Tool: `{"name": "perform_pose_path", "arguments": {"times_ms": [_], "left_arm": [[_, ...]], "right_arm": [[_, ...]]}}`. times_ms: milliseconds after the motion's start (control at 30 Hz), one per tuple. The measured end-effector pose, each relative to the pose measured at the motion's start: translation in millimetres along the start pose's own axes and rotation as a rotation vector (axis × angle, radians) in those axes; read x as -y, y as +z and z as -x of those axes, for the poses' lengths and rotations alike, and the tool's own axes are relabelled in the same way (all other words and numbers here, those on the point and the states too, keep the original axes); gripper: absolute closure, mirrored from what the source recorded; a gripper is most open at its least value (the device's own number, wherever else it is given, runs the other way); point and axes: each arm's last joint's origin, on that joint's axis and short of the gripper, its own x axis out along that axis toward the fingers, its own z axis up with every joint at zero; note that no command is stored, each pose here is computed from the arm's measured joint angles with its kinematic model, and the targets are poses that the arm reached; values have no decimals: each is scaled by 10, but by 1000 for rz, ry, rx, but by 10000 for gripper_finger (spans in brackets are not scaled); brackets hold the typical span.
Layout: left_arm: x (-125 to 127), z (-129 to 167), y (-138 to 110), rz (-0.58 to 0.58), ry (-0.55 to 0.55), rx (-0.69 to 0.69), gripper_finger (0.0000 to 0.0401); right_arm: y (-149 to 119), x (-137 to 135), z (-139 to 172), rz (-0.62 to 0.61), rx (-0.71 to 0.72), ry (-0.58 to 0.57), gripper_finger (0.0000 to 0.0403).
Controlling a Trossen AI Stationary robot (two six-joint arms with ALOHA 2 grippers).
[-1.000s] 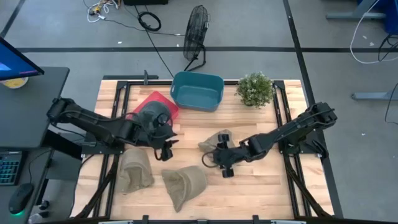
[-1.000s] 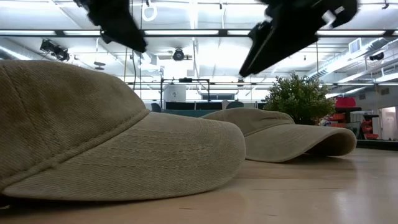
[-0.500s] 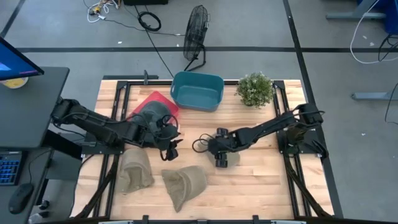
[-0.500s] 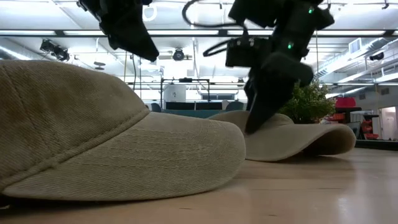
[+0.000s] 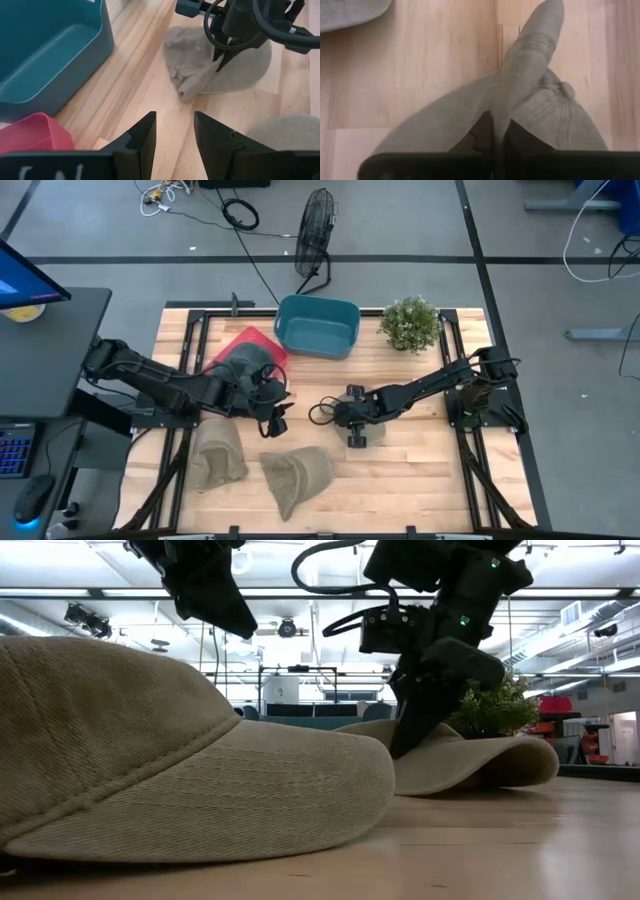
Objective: Pick & Place hat
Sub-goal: Put the top right brown cap into the blue bin
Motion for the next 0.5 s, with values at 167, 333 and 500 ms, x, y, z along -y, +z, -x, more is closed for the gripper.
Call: {"name": "perform_pose_path", "arguments": {"times_ms": [167, 333, 500], "left_arm": [[0, 0, 0, 0, 0, 0, 266], [0, 0, 0, 1, 0, 0, 266], [15, 8, -3, -2, -6, 2, 266]], "right_arm": [[19, 17, 109, -4, 24, 0, 382], [71, 55, 360, 15, 101, 6, 394], [123, 131, 717, 38, 225, -62, 394]]}}
